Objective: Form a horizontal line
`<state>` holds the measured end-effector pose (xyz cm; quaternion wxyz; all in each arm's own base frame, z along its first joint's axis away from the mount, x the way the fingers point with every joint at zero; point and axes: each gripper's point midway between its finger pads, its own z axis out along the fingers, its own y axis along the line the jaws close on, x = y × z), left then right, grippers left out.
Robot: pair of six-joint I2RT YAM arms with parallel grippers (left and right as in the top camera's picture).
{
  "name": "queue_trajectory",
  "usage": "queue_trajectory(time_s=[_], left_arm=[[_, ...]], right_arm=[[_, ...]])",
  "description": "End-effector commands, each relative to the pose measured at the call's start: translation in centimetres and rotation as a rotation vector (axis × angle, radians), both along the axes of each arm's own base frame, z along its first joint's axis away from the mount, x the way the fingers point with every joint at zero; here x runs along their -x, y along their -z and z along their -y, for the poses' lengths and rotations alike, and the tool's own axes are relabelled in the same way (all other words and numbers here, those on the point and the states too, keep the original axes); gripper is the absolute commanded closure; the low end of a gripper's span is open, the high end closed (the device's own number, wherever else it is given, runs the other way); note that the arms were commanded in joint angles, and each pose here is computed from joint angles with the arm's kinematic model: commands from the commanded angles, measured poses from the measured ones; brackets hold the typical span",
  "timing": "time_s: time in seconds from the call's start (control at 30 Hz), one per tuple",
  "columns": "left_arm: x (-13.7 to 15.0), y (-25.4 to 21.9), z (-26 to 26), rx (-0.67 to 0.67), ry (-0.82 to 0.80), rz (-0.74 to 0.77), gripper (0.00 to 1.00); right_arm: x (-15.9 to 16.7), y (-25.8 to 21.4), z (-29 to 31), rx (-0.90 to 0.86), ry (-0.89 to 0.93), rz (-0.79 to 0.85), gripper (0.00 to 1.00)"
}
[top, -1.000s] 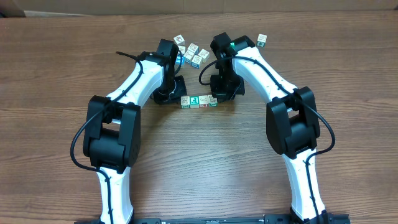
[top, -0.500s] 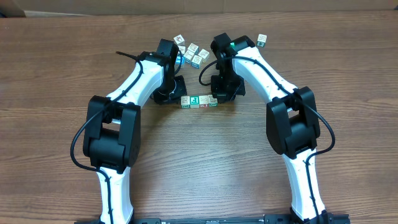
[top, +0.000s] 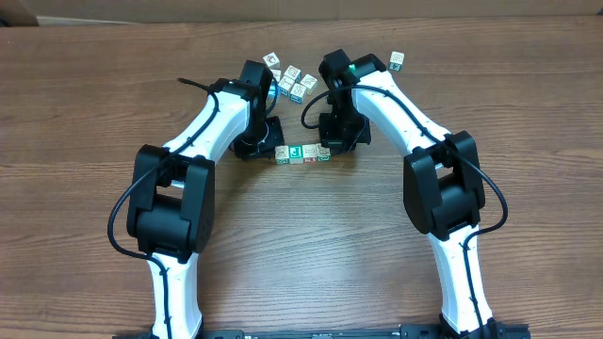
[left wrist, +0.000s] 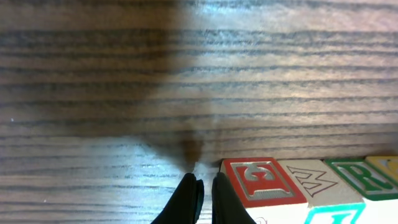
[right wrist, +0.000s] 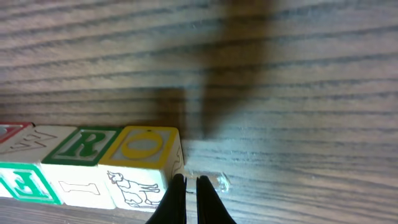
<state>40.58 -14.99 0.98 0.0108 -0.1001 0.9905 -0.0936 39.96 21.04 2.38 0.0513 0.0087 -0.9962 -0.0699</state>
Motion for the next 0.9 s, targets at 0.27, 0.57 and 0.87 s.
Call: queue_trajectory(time_s=[0.27,0.57,0.87], left_arm=[[0.69,0.78,0.26,-0.001,0.021,-0.025,0.94],[0.21,0.74,0.42,0.006,0.020,-0.006,0.94],[0.11,0.73,0.45,0.007,0.020,-0.001,0.94]], right_arm=[[-0.07,-0.74,0.03,0.009,0.002,0.021,0.96],[0.34,-0.76,0.20,0.016,0.002,0.004,0.96],[0.41,-0.77,0.15,0.015,0.005,0.000,0.96]])
